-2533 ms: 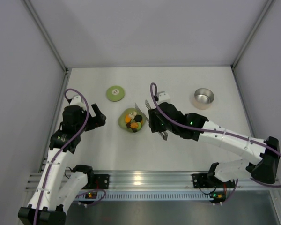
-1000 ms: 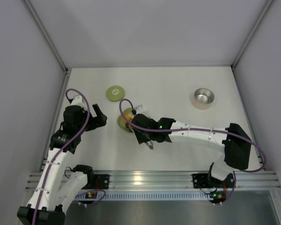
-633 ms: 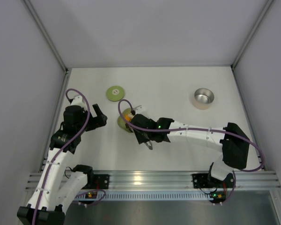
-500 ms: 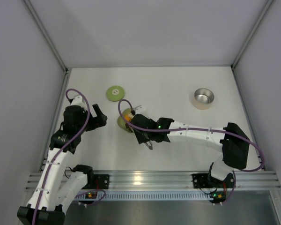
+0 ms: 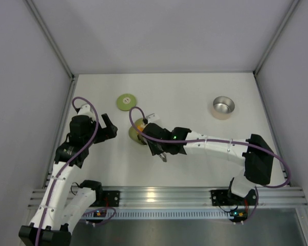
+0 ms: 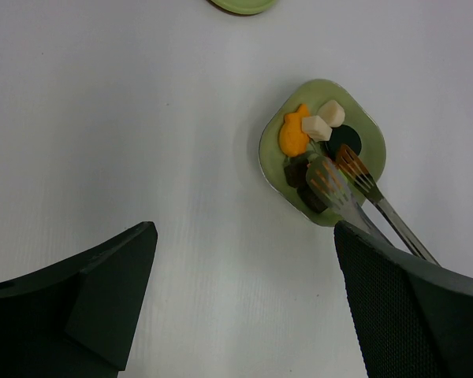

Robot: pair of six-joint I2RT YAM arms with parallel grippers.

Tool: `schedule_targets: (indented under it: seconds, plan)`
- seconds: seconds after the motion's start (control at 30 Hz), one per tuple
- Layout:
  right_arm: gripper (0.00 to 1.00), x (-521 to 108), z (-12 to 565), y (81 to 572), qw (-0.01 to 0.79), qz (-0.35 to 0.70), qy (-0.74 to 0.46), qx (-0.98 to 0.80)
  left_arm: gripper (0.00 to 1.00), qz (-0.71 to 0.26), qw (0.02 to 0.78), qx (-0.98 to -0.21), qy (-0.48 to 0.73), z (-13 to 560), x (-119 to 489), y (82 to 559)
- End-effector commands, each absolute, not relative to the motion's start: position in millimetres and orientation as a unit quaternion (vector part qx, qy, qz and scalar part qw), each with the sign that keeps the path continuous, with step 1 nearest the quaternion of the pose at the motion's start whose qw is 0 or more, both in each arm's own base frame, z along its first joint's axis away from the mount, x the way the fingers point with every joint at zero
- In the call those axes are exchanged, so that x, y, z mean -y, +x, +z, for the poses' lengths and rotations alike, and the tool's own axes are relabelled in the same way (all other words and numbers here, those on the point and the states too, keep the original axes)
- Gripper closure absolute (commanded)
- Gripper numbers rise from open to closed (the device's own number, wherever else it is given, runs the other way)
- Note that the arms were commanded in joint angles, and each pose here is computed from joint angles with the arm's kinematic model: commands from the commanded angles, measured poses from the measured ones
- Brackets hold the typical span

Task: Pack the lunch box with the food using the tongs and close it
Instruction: Pick up the fake food from the plate, then place the fake food in the packing box.

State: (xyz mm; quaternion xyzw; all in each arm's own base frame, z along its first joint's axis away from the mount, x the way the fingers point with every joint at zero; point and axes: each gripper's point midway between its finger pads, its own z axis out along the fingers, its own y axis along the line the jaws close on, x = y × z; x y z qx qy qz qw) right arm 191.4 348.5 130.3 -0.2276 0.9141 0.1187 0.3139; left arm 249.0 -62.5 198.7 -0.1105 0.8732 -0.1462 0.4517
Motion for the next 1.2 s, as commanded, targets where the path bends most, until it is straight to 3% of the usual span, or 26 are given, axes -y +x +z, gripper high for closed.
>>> schedule_targets:
  seconds: [0.0,0.43,0.8,1.17]
  plan:
    - [0.76,-353,171,193,0.352,0.139,-0.223,-0.898,0.01,-0.147,0.461,-0.869,-0.106,202,64,254]
    - [0.76,-296,216,232,0.399,0.144,-0.146,-0.894,0.01,-0.148,0.461,-0.869,-0.106,203,64,254]
    - [0.73,-144,250,309,0.457,0.08,0.052,-0.885,0.01,-0.151,0.462,-0.868,-0.103,204,66,253]
    - [0.73,-47,211,335,0.425,0.026,0.158,-0.891,0.01,-0.154,0.464,-0.867,-0.099,206,67,252]
